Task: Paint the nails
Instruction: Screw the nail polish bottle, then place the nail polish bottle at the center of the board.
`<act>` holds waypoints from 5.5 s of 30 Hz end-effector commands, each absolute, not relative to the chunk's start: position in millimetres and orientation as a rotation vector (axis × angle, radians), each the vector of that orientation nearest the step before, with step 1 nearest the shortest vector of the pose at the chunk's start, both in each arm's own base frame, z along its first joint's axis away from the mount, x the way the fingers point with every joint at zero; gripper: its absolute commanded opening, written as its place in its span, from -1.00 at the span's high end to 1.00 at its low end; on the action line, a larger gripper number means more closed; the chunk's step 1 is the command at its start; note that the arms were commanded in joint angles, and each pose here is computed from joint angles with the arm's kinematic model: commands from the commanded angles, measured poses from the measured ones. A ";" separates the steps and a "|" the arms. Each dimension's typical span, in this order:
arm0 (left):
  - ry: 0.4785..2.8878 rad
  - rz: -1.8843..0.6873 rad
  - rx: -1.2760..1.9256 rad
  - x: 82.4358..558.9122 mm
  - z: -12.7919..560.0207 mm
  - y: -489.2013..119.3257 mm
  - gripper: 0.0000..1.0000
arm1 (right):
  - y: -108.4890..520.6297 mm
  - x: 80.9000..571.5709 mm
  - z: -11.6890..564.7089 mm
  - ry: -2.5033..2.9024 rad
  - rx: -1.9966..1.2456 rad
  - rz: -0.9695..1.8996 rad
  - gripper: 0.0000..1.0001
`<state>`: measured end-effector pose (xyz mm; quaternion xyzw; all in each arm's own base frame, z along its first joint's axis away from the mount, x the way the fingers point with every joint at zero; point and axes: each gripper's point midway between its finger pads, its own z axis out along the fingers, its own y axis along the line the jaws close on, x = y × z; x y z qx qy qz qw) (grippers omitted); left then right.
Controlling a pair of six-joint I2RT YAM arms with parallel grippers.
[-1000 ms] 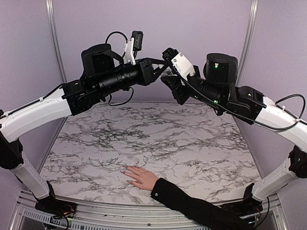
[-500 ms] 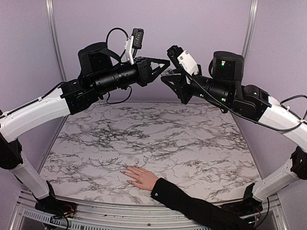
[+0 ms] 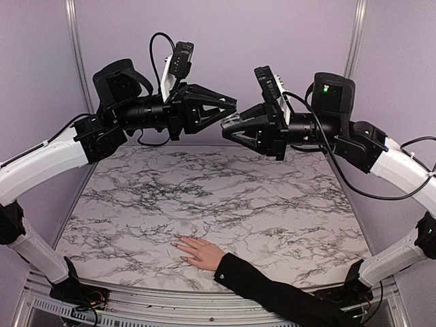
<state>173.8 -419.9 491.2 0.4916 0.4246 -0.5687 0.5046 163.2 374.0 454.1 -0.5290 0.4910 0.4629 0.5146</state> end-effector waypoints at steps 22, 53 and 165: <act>1.275 -1.218 0.630 249.9 518.9 -400.2 0.10 | 361.3 253.9 475.8 1.292 -0.925 0.400 1.00; 1.283 -1.331 0.475 271.3 509.7 -424.9 0.13 | 354.6 273.3 465.2 1.369 -0.822 0.298 1.00; 1.645 -0.519 0.364 285.3 142.7 -309.5 1.00 | 340.7 217.0 398.3 1.328 -1.134 0.998 -0.97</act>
